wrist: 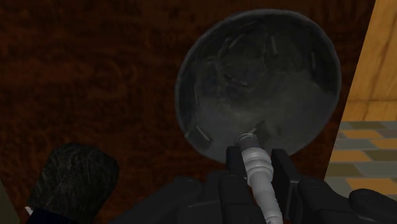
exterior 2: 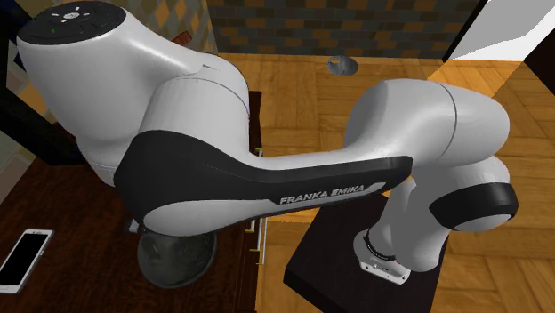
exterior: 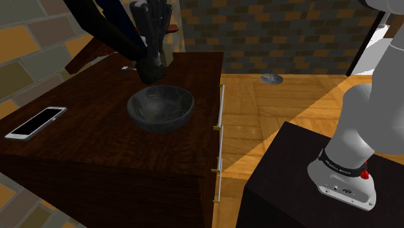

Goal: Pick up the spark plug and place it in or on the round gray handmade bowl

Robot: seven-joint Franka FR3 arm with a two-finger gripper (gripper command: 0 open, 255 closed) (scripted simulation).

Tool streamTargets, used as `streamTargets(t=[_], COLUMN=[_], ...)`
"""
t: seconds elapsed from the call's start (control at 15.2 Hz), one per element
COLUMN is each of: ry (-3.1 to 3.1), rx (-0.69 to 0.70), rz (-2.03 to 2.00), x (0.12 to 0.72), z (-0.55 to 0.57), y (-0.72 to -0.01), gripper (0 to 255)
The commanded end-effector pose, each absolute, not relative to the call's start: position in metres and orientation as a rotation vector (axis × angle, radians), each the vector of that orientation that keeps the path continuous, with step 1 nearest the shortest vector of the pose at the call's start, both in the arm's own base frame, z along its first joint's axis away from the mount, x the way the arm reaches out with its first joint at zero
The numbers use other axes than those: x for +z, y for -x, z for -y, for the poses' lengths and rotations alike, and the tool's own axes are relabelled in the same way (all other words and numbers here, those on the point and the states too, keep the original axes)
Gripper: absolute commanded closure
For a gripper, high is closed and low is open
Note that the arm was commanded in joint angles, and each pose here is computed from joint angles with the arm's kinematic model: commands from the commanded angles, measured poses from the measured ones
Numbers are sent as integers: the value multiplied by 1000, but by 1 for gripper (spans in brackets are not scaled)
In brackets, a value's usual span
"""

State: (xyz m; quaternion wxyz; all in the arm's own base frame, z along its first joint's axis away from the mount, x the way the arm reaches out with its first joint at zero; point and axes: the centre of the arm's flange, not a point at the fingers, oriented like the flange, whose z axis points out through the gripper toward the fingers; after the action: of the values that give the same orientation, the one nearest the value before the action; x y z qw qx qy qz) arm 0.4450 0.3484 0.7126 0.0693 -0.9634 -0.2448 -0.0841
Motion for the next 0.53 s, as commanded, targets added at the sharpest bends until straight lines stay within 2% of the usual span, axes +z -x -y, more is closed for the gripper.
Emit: streamTargets(t=[0.0,0.46], ry=[2901,2901], rx=[-254,-254], rz=[734,734], x=[712,675], z=[-372,-372], y=[-434,-434], gripper=[255,255])
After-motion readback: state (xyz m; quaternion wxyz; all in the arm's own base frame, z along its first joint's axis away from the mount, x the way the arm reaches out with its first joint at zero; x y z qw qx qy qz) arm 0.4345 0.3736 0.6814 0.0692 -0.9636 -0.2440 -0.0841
